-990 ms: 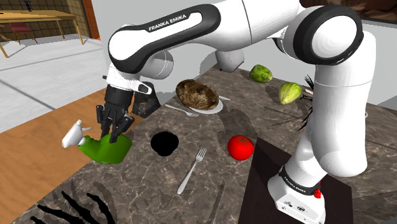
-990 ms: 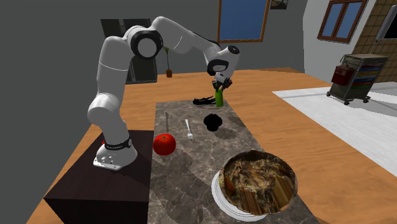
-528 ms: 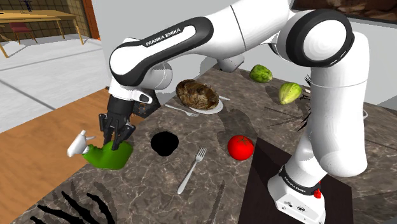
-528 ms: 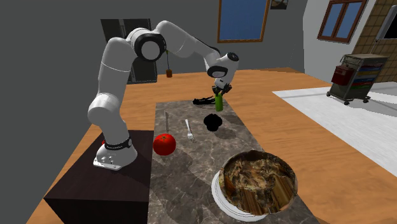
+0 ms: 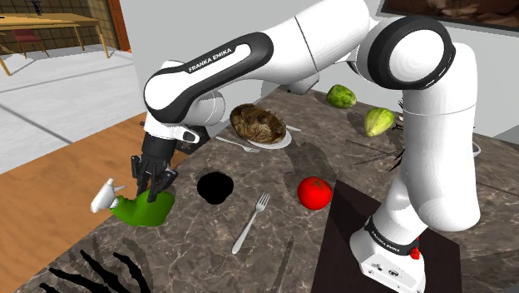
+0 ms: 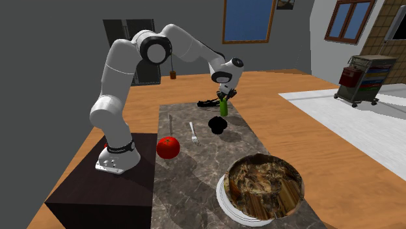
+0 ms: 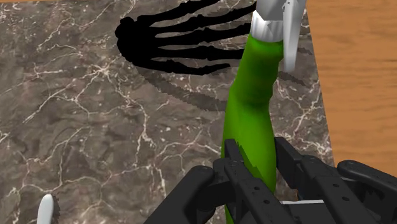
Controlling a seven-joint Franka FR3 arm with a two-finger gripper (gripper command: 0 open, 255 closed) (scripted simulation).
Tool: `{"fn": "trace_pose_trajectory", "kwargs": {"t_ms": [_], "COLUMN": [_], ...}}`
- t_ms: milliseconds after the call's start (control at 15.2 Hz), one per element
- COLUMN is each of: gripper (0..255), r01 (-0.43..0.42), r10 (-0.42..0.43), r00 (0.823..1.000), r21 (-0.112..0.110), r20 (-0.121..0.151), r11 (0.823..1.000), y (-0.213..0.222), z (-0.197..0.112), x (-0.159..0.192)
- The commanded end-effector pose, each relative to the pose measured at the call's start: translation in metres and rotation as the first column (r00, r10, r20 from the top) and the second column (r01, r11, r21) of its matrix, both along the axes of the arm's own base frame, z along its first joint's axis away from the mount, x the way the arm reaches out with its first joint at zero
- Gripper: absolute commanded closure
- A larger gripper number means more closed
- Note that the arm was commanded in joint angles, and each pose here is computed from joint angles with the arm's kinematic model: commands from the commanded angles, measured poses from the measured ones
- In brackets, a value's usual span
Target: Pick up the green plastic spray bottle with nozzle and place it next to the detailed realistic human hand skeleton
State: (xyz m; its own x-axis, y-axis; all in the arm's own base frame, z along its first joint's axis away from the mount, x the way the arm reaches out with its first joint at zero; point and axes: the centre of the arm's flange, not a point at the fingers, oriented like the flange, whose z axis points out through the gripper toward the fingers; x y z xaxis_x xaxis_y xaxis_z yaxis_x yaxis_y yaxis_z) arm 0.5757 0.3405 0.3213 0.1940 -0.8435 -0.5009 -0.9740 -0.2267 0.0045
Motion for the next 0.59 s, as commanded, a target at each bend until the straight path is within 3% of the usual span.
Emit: {"fn": "trace_pose_trajectory", "kwargs": {"t_ms": [0,132,198,528], "gripper": [255,255,0,0], "r01": [0.001,0.001,0.001,0.001], "r10": [-0.001,-0.001,-0.001,-0.001], "r00": [1.000,1.000,1.000,1.000], "r21": [-0.003,-0.003,-0.003,-0.003], "r20": [-0.004,-0.004,-0.004,-0.004], "r11": [1.000,1.000,1.000,1.000], "y": [-0.0012,-0.0012,-0.0011,-0.0012], "z": [-0.0034,-0.0034,-0.0031,-0.0034], "x": [-0.0003,-0.0003,-0.0005,-0.0003]}}
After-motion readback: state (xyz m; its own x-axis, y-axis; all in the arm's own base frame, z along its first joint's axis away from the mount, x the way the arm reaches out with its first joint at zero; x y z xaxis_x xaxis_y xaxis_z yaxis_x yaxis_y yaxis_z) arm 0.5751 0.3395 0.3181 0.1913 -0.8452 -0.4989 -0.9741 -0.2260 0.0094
